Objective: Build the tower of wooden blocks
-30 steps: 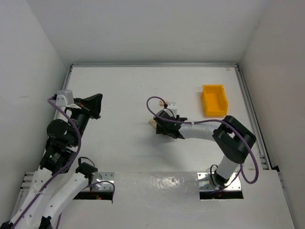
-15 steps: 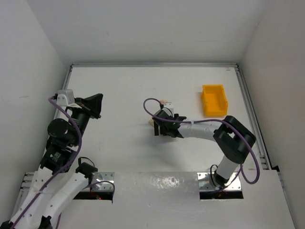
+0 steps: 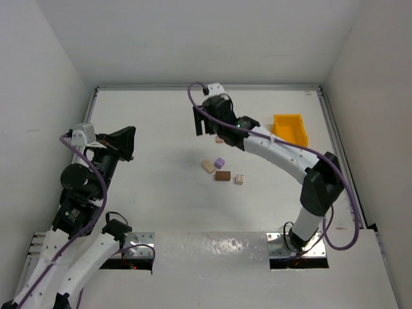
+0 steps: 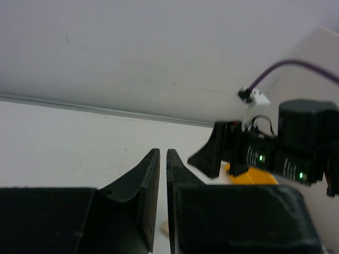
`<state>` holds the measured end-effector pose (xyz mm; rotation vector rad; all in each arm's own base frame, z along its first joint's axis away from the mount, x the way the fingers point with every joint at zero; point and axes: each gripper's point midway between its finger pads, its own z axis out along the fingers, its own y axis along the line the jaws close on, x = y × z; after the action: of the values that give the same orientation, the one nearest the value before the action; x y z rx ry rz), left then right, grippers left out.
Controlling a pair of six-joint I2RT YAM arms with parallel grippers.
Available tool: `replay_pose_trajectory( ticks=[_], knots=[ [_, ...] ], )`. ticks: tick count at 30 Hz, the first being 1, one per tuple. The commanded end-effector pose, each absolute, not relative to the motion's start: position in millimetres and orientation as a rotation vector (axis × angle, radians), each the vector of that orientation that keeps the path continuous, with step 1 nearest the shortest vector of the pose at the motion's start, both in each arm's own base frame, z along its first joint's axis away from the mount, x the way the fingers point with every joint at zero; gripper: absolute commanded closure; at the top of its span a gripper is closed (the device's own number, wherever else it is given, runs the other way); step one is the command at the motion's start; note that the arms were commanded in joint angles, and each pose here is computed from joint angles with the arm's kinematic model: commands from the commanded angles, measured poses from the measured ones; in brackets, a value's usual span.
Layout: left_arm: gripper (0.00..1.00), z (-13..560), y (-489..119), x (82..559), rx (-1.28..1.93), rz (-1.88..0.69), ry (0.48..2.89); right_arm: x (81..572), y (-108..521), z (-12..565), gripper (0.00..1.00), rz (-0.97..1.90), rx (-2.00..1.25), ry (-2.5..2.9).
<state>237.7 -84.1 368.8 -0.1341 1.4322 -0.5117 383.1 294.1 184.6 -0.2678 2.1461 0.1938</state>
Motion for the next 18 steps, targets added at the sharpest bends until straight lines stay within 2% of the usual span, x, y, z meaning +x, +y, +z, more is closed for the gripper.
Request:
replay_pose_trajectory(
  ticks=[1, 13, 18],
  knots=[
    [0.91, 371.2, -85.1, 242.0, -0.143, -0.502, 1.436, 419.3, 297.9, 221.0, 0.22, 0.202, -0.279, 2.088],
    [0.91, 359.3, -80.9, 251.9, -0.162, -0.447, 1.459, 424.2, 298.8, 242.6, 0.22, 0.368, -0.194, 2.076],
    [0.92, 353.7, -85.8, 258.3, -0.148, -0.445, 1.483, 433.9, 306.6, 266.9, 0.24, 0.583, -0.143, 2.08]
  ],
)
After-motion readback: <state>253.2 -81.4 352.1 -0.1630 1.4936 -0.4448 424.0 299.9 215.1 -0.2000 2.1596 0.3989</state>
